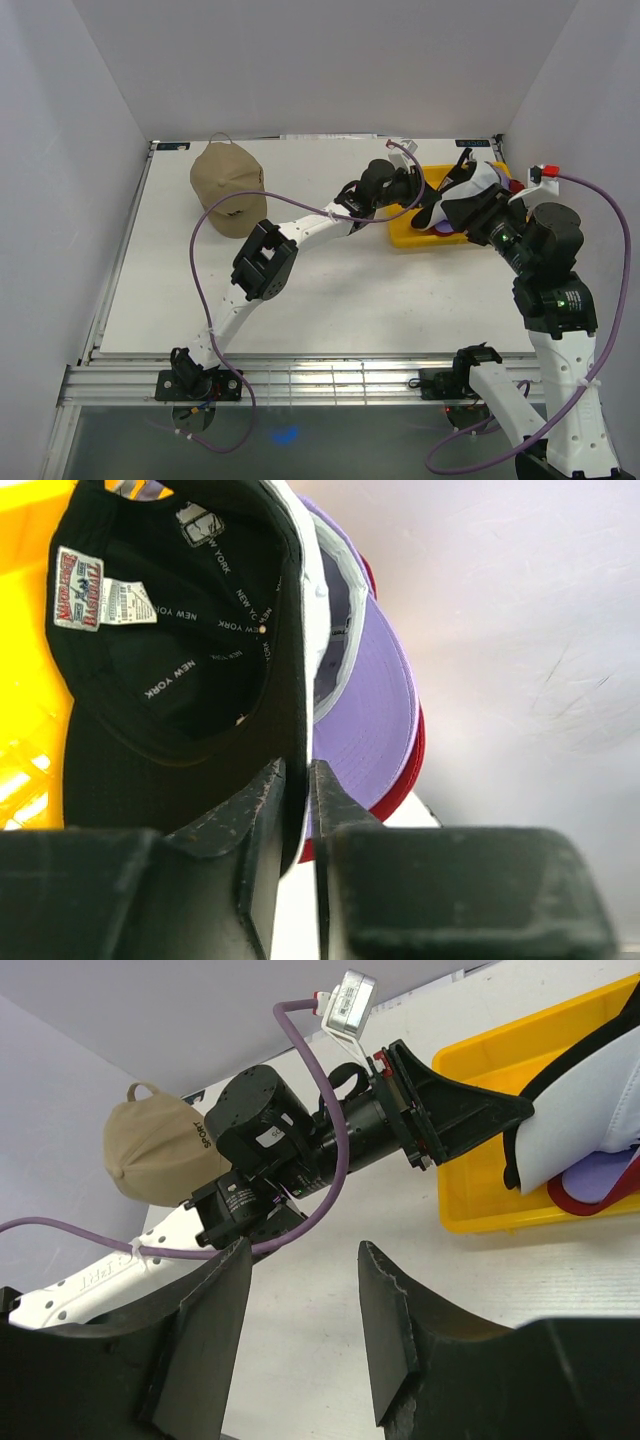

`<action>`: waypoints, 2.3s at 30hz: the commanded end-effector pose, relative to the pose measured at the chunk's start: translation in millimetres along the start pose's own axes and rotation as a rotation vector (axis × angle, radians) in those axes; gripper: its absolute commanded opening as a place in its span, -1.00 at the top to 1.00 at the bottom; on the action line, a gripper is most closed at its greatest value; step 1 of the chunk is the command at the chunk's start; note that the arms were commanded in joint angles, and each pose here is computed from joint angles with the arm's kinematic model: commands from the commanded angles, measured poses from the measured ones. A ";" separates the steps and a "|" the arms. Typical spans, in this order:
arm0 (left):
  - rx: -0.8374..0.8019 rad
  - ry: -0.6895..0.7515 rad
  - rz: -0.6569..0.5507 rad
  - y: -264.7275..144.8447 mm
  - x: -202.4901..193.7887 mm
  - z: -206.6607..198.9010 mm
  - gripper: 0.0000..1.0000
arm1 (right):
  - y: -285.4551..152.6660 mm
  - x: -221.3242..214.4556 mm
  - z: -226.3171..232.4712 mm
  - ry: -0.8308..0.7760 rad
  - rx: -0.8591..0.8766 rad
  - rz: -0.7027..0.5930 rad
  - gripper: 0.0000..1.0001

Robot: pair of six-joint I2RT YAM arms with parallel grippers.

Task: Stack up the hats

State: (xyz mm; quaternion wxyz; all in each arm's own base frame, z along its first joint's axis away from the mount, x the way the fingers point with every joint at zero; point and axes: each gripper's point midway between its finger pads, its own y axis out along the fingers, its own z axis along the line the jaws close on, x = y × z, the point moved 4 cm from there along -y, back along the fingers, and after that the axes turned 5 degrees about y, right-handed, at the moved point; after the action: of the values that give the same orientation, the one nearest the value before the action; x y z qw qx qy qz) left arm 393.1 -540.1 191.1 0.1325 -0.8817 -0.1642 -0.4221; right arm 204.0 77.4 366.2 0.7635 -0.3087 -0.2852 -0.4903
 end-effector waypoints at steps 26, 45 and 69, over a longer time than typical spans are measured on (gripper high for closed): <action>-0.056 -0.005 -0.108 -17.1 54.4 -43.0 1.00 | -6.1 1.9 2.3 -0.032 0.022 -0.027 -0.04; 0.119 -0.013 -0.242 -56.9 121.2 -63.8 1.00 | -5.8 12.4 4.6 -0.031 0.002 -0.061 -0.04; 0.568 -0.386 -0.244 -197.2 63.8 32.8 1.00 | 81.9 -72.8 -44.3 0.117 0.021 0.315 -0.21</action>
State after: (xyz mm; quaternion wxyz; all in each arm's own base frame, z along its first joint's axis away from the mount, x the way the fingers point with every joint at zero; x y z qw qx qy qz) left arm 384.5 -349.0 240.7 0.2777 -0.8498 -0.4001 -0.2015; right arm 254.9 105.2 265.3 0.8386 -0.3446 -0.1769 -0.3829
